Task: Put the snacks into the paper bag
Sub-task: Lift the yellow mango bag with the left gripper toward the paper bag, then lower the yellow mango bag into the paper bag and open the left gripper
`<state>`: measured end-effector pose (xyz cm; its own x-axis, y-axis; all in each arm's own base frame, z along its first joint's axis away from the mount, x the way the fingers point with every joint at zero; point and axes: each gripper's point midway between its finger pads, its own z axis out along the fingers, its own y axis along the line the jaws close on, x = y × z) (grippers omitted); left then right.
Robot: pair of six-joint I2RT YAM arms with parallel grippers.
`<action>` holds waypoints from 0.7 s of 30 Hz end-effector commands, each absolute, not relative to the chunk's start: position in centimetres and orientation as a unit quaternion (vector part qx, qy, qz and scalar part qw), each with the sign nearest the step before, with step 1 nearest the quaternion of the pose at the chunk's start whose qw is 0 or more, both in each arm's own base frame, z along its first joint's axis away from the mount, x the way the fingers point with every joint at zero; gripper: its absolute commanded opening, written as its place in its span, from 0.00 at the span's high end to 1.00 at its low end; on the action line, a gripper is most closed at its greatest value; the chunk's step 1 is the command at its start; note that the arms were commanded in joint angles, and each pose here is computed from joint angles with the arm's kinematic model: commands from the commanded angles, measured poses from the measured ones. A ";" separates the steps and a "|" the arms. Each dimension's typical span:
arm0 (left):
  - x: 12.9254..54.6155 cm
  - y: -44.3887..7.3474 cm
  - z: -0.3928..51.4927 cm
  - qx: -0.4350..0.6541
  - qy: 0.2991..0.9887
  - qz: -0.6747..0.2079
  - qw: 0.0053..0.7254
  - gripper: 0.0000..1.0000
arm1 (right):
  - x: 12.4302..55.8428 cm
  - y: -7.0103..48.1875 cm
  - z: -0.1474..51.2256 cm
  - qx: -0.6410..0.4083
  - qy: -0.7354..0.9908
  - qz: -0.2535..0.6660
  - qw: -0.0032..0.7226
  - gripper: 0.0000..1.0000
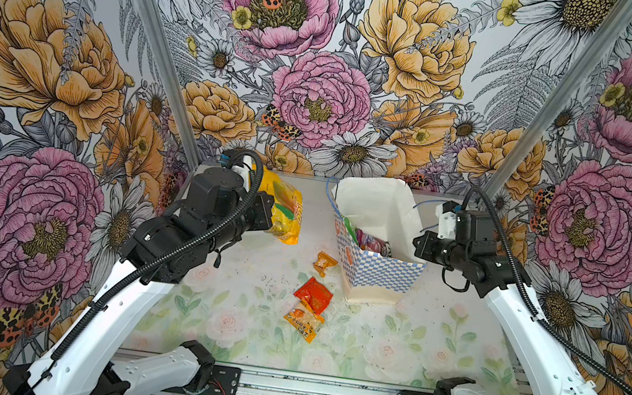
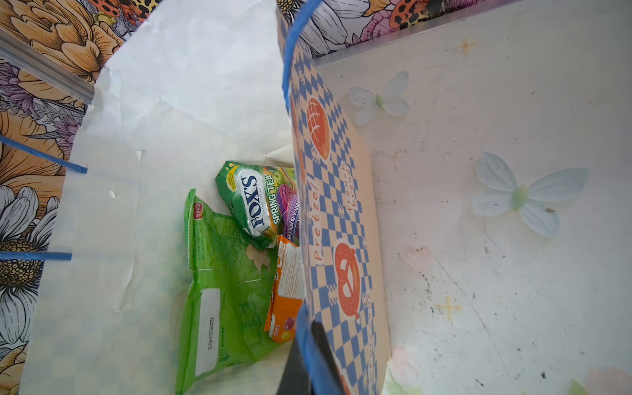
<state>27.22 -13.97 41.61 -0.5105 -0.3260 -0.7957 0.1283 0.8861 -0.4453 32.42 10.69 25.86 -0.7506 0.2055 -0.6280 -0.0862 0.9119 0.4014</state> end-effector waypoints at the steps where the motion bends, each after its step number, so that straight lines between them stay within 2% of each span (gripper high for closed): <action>1: 27.9 -14.6 46.5 -0.051 0.797 -0.246 0.549 1.00 | 32.8 10.9 28.9 0.022 0.895 0.213 0.390 1.00; 8: 27.6 -20.8 50.2 0.021 0.781 -0.277 0.558 1.00 | 33.0 11.1 29.4 0.019 0.894 0.215 0.393 1.00; 14: 27.7 -24.2 52.8 0.049 0.765 -0.295 0.570 1.00 | 33.2 11.6 29.9 0.015 0.892 0.220 0.394 1.00; 21: 28.0 -28.7 53.8 0.080 0.758 -0.312 0.568 1.00 | 33.3 12.4 29.4 0.009 0.896 0.218 0.388 1.00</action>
<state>28.08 -28.19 49.82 -0.4398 -0.1616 -0.8834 0.4347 0.8225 -0.3668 32.26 11.93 26.71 -0.7593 0.1756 -0.6266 -0.1164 0.9107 0.3963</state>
